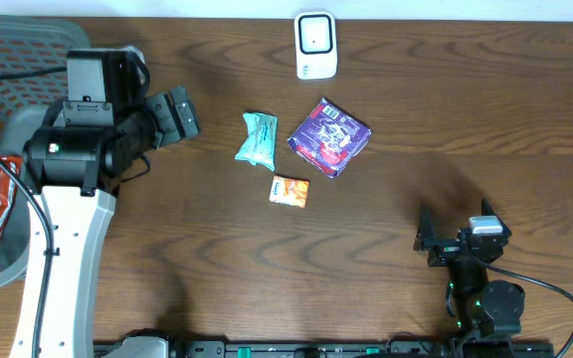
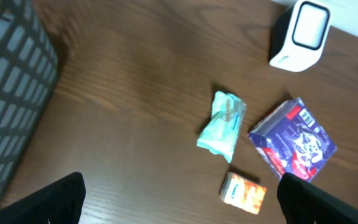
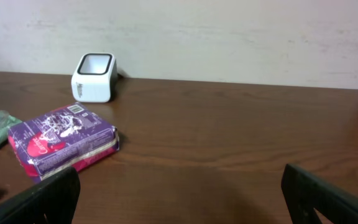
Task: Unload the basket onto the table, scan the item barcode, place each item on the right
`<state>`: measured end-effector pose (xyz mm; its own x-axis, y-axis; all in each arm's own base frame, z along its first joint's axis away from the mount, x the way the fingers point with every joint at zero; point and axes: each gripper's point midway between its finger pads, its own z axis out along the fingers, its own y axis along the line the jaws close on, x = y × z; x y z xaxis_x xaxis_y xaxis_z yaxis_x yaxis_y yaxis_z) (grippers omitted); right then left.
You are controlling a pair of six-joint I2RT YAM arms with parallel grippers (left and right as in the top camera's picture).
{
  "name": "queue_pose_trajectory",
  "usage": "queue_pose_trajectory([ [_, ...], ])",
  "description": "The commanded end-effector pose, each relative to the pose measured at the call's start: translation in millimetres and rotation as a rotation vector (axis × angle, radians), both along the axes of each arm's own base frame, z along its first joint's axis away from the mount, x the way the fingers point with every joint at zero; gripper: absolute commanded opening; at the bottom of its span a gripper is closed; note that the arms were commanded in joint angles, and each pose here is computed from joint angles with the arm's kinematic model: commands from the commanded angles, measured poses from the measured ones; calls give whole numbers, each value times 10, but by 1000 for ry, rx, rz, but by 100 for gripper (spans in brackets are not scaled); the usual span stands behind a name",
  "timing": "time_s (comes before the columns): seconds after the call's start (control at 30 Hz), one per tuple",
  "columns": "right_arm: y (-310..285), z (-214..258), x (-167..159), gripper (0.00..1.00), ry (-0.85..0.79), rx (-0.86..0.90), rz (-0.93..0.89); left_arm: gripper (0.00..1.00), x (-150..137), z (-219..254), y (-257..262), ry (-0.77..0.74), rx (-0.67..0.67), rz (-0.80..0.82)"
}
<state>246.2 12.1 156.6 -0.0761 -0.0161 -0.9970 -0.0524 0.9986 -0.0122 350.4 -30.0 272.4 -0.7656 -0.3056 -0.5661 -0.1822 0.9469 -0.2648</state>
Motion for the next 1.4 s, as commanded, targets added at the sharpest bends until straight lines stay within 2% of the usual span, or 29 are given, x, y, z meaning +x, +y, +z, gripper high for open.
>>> queue_pose_trajectory([
  [0.0, -8, -13, -1, 99, 3, -10, -1, 98, -10, 23, 272, -2, 75, 68],
  [0.2, -8, -13, -1, 99, 3, -10, -1, 98, -64, 40, 1025, -5, 74, 292],
  [0.4, -8, -13, -1, 99, 3, -10, -1, 98, -280, 24, 2016, -27, 15, 658],
  [0.53, -8, -13, -1, 99, 3, -10, -1, 98, -472, -114, 2500, 0, -6, 870],
  [0.63, -8, -13, -1, 99, 3, -10, -1, 98, -503, -229, 2613, 33, -15, 898],
  [0.73, -8, -13, -1, 99, 3, -10, -1, 99, -366, -292, 2512, 36, -63, 801],
  [0.8, -8, -13, -1, 99, 3, -10, -1, 91, -284, -273, 2448, 14, -101, 759],
  [0.83, -8, -13, -1, 99, 3, -10, -1, 82, -255, -247, 2434, -1, -112, 749],
  [0.9, -8, -13, -1, 99, 3, -11, -1, 72, -194, -147, 2384, -47, -137, 718],
  [1.0, -8, -13, -1, 99, 3, -10, -1, 71, -46, 225, 2126, -184, -232, 587],
  [1.1, -8, -13, -1, 99, 3, -11, -1, 69, -23, 652, 1788, -311, -333, 479],
  [1.2, -8, -13, -1, 99, 3, -10, -1, 66, -86, 902, 1681, -387, -306, 447],
  [1.23, -8, -13, -1, 99, 3, -10, -1, 62, -111, 1002, 1692, -423, -280, 449],
  [1.37, -8, -13, -1, 99, 3, -11, -1, 23, -267, 1193, 1968, -498, -138, 596],
])
